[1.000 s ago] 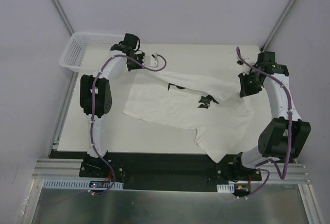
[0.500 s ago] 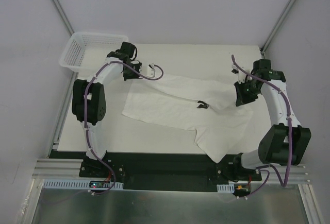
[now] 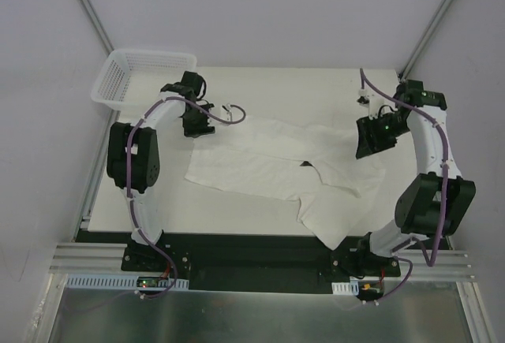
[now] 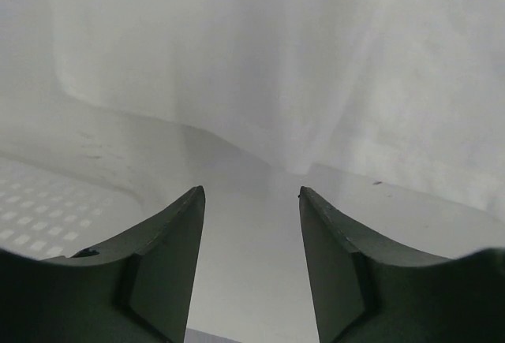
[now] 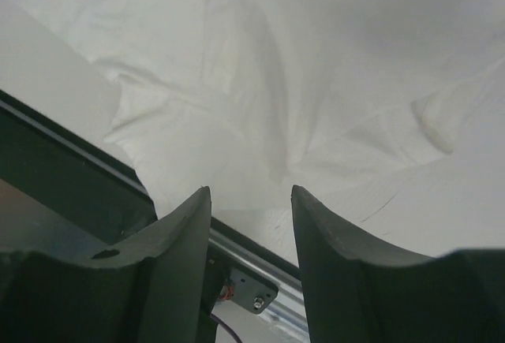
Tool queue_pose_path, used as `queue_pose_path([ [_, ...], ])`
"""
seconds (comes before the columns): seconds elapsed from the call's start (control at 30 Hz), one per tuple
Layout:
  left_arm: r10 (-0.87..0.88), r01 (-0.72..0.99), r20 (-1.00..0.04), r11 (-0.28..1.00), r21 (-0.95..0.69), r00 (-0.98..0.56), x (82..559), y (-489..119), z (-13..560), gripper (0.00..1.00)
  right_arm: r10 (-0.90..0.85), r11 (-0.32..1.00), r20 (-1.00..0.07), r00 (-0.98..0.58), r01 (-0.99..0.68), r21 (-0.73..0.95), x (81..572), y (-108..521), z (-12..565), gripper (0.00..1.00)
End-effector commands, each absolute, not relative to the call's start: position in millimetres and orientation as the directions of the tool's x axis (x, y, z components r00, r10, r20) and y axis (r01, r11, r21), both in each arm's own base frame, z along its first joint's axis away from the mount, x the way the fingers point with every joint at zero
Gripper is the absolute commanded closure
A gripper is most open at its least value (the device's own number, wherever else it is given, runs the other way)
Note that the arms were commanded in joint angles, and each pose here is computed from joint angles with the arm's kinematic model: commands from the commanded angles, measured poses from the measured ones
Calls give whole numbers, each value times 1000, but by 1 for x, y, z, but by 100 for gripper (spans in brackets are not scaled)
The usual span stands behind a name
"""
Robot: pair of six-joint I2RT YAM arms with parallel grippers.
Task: Roll the t-shirts
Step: Fold the T-shirt at the center of the board.
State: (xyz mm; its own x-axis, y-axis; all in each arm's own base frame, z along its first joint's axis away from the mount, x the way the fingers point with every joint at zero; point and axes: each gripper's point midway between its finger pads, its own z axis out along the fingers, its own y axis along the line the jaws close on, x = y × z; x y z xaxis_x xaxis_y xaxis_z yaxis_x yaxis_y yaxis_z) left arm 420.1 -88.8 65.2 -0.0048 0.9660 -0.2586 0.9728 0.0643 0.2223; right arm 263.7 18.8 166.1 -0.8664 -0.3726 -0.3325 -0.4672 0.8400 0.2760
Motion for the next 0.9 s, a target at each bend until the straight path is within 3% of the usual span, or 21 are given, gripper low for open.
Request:
queue_pose_path([
  [0.0, 921, 916, -367, 254, 309, -132, 468, -99, 122, 48, -311, 847, -390, -867, -439, 301, 317, 8, 185, 52],
  [0.17, 833, 852, -459, 457, 257, -308, 506, -116, 126, 53, -268, 915, -337, -903, -348, 205, 374, -23, 148, 52],
  [0.33, 758, 789, -466, 587, 183, -456, 516, -118, 105, 61, -198, 959, -320, -926, -251, 133, 408, -57, 128, 51],
  [0.6, 664, 722, -478, 686, 86, -575, 522, -127, 81, 67, -139, 974, -307, -942, -187, 132, 428, -85, 106, 51],
  [0.87, 630, 687, -440, 725, 38, -640, 518, -125, 57, 70, -105, 954, -271, -957, -174, 245, 437, -76, 75, 50],
])
